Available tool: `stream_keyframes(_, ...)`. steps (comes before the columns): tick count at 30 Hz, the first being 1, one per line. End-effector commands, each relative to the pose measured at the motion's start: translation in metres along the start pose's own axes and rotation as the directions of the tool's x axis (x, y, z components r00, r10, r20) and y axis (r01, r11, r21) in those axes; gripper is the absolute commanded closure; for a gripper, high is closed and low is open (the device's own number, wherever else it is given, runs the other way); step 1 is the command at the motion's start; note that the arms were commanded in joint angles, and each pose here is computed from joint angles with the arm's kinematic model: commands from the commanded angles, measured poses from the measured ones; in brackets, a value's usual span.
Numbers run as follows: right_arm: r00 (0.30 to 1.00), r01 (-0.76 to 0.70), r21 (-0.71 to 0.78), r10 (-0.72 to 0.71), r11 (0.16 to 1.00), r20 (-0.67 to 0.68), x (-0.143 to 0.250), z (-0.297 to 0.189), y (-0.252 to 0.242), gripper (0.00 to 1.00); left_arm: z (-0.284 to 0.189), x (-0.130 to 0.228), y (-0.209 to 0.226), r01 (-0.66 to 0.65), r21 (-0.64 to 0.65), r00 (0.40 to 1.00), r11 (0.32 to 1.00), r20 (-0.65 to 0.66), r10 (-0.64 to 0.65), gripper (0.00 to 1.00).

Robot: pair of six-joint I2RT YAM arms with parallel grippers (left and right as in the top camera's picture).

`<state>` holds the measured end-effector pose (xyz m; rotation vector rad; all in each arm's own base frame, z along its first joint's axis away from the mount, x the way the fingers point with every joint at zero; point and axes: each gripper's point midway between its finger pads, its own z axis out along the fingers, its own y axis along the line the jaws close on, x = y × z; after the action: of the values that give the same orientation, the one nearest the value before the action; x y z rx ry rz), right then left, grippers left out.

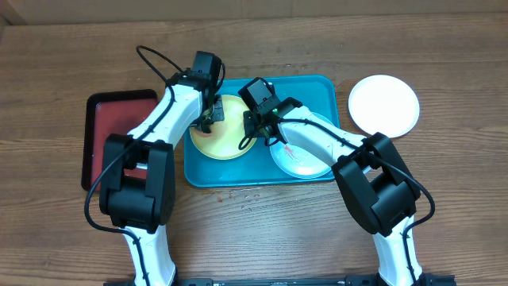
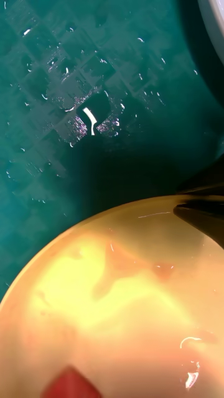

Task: Clean dirty plates on tray and stack at the side
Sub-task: 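Scrub the yellow plate with the sponge while the right gripper holds it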

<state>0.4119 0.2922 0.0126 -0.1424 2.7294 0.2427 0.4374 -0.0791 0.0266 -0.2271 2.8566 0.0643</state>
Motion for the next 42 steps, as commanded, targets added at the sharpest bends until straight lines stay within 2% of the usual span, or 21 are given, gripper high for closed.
stream_keyframes(1,1.000,-0.004,0.045,0.004,0.999,0.005,-0.001,0.002,-0.012,0.94,-0.013,0.010,-0.057,0.019,0.338,0.997,0.941,-0.080,0.008,0.96)
stream_keyframes(5,1.000,-0.004,0.044,0.004,0.999,0.006,-0.001,0.002,-0.012,0.94,-0.025,0.014,-0.082,0.025,0.476,0.994,0.879,-0.108,0.031,0.96)
stream_keyframes(11,1.000,-0.004,0.044,0.004,0.999,0.006,-0.001,0.002,-0.012,0.94,-0.023,0.035,-0.072,0.009,0.439,0.982,0.898,-0.175,0.075,0.96)
stream_keyframes(15,1.000,-0.004,0.044,0.004,0.999,0.006,-0.001,0.002,-0.012,0.94,-0.014,0.047,-0.041,-0.002,0.273,0.974,0.962,-0.216,0.063,0.96)
stream_keyframes(19,1.000,-0.004,0.044,0.004,0.999,0.006,-0.001,0.002,-0.012,0.94,-0.008,0.051,0.006,-0.053,0.019,0.975,0.998,-0.215,0.055,0.96)
stream_keyframes(24,1.000,-0.004,0.044,0.004,0.999,0.006,-0.001,0.002,-0.012,0.94,-0.015,0.031,0.065,-0.110,-0.323,0.990,0.940,-0.124,0.073,0.96)
stream_keyframes(27,1.000,-0.005,0.042,0.004,0.999,0.009,-0.002,0.002,-0.012,0.94,-0.017,0.018,0.074,-0.056,-0.388,0.998,0.920,-0.048,0.040,0.96)
stream_keyframes(31,1.000,-0.005,0.040,0.005,0.999,0.012,-0.002,0.002,-0.011,0.94,-0.010,0.008,0.051,0.048,-0.267,0.999,0.962,0.007,-0.048,0.96)
stream_keyframes(35,1.000,-0.005,0.041,0.004,0.999,0.012,-0.002,0.002,-0.011,0.94,-0.004,0.000,-0.002,0.076,0.022,0.997,0.997,-0.010,-0.076,0.96)
stream_keyframes(39,1.000,-0.001,0.040,0.001,0.999,0.012,-0.002,0.002,-0.011,0.94,-0.012,-0.002,-0.052,0.076,0.293,0.997,0.953,-0.047,-0.065,0.91)
stream_keyframes(42,1.000,-0.001,0.040,0.001,0.999,0.012,-0.002,0.002,-0.011,0.94,-0.018,0.002,-0.070,0.075,0.393,0.996,0.917,-0.077,-0.049,0.90)
